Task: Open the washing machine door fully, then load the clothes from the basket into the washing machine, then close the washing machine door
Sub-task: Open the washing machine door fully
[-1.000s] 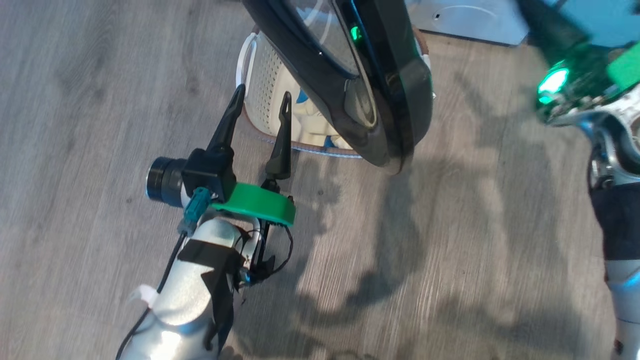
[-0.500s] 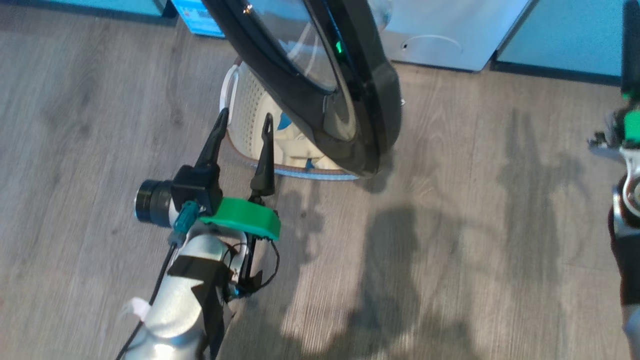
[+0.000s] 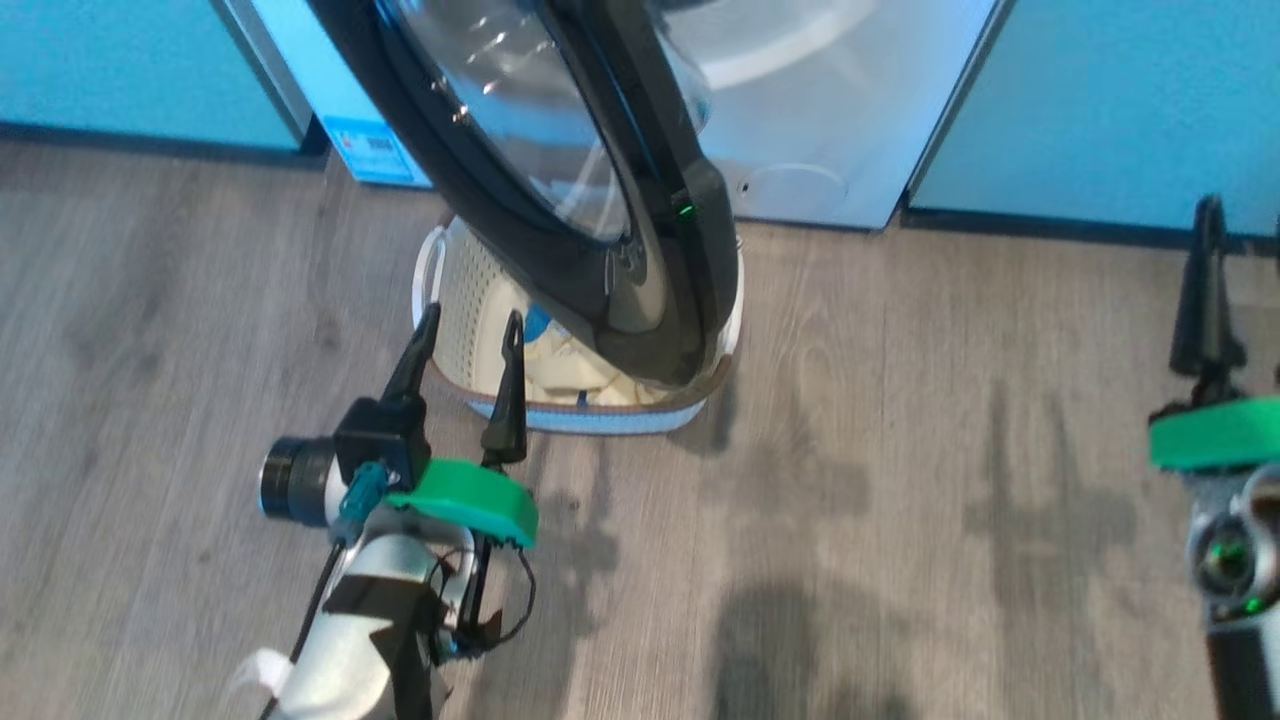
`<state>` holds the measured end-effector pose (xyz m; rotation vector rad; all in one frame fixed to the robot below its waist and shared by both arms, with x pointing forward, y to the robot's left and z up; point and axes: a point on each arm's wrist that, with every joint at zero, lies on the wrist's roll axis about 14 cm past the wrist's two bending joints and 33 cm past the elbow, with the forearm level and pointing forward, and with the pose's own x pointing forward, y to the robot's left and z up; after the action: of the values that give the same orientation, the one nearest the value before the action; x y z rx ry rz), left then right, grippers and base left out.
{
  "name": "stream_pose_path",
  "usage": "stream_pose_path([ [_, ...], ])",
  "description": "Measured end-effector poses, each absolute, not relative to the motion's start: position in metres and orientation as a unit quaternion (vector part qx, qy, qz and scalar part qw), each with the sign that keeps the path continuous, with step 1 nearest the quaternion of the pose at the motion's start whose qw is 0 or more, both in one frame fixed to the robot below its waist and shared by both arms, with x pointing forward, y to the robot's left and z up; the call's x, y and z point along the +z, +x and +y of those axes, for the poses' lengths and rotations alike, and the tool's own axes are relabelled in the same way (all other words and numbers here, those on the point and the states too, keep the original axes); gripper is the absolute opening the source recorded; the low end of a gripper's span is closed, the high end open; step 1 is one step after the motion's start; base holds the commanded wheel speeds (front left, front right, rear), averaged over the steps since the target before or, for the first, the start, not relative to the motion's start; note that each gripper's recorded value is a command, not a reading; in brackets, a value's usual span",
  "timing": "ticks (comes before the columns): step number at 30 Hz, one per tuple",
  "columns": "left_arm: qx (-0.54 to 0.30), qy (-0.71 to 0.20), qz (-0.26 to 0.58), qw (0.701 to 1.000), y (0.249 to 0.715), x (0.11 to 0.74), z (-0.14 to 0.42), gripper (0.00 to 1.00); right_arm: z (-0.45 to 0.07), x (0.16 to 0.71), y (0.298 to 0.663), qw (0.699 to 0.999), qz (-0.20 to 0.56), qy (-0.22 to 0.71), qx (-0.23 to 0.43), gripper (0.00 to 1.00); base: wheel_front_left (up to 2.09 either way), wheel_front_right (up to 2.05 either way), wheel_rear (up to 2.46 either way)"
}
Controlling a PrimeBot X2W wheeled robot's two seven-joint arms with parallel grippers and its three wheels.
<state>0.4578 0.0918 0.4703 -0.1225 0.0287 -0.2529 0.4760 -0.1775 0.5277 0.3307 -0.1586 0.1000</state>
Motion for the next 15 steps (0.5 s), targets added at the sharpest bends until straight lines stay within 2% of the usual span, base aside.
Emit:
stream_pose_path([
  [15, -0.128, -0.067, 0.011, 0.989, 0.419, 0.480, 0.092, 1.00, -0.188, 0.507, 0.386, 0.996, -0.044, 0.080, 0.015, 1.00, 0.00, 0.00, 0.00],
])
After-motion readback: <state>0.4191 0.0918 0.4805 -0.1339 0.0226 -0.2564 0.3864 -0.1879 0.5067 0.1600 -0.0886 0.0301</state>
